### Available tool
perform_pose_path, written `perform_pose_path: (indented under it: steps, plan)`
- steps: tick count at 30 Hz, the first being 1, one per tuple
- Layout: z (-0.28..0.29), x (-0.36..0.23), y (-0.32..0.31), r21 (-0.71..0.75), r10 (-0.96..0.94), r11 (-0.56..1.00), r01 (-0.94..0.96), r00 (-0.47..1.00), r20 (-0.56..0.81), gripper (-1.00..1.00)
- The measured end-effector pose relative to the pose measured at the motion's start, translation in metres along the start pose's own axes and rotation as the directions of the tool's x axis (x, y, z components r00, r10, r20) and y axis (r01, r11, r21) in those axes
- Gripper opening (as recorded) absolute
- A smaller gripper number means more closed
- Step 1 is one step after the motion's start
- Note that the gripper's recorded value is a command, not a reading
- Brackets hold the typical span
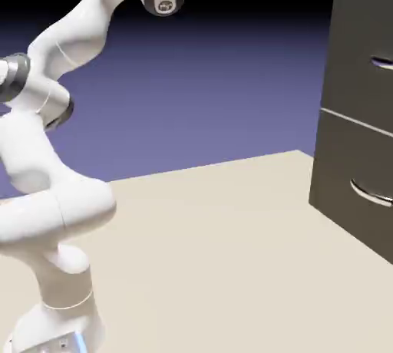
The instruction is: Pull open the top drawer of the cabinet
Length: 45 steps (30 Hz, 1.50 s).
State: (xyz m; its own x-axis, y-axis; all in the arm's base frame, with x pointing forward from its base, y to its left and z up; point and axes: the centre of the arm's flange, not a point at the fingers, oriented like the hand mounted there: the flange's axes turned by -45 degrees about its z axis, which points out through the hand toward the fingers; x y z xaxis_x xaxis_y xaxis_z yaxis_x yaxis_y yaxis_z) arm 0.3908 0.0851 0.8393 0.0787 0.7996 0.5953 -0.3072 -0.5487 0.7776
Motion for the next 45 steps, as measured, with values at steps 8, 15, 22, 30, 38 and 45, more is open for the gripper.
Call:
perform_pose_path:
  steps: [8, 15, 22, 30, 38, 45]
  plan:
    - [0.087, 0.006, -0.092, 0.045, -0.277, 0.958, 0.282, 0.957, -0.091, 0.00]
    - [0.182, -0.051, -0.184, 0.117, -0.455, 0.872, 0.476, 0.875, -0.167, 0.00]
    - [0.270, -0.169, -0.269, 0.199, -0.547, 0.781, 0.592, 0.802, -0.242, 0.00]
    - [0.305, -0.170, -0.281, 0.202, -0.549, 0.777, 0.596, 0.799, -0.244, 0.00]
    - [0.312, -0.171, -0.284, 0.203, -0.548, 0.777, 0.595, 0.800, -0.245, -1.00]
    - [0.276, -0.174, -0.273, 0.203, -0.549, 0.777, 0.596, 0.799, -0.245, -1.00]
